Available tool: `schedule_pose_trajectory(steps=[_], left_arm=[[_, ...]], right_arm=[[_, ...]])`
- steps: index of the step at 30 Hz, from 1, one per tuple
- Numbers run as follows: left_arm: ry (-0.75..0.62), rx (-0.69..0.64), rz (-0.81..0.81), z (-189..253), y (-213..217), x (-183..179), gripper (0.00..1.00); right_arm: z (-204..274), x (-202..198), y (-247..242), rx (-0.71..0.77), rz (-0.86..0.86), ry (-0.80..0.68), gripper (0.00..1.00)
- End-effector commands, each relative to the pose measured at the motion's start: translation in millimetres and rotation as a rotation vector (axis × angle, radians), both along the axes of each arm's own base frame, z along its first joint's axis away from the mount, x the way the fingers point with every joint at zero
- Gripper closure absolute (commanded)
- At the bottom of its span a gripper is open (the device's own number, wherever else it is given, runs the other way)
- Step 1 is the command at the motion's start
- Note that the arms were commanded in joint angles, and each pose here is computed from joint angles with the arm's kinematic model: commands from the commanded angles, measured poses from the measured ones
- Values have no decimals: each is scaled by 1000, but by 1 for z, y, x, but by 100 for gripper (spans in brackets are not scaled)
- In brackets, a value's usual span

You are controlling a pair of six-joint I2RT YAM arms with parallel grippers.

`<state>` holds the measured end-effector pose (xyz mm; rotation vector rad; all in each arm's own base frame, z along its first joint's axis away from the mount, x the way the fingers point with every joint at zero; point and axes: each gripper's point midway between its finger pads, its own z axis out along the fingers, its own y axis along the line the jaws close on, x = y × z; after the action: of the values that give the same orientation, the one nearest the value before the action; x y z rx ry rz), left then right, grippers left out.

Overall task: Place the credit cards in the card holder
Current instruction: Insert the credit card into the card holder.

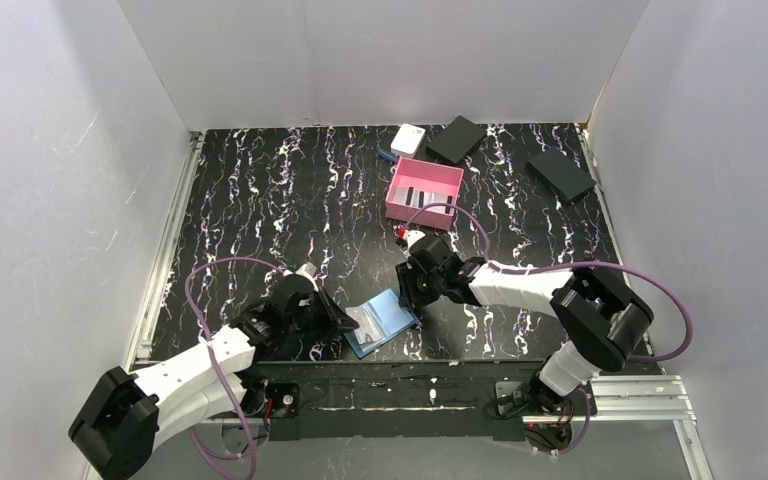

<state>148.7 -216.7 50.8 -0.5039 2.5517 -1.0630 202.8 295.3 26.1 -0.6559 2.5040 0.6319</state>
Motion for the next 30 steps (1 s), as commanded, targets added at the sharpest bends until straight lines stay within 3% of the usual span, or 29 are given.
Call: schedule_pose_trajectory(steps=[1, 20, 30], left_arm=[[-18, -10, -12, 4, -4, 2, 100], [113, -56, 64, -9, -4, -8, 100], [127, 57, 52, -31, 7, -3, 100]], right_arm=[[-53, -38, -41, -168, -13, 161, 64], [-52, -42, -34, -138, -10, 193, 71], [-30, -63, -22, -11, 10, 280, 66]])
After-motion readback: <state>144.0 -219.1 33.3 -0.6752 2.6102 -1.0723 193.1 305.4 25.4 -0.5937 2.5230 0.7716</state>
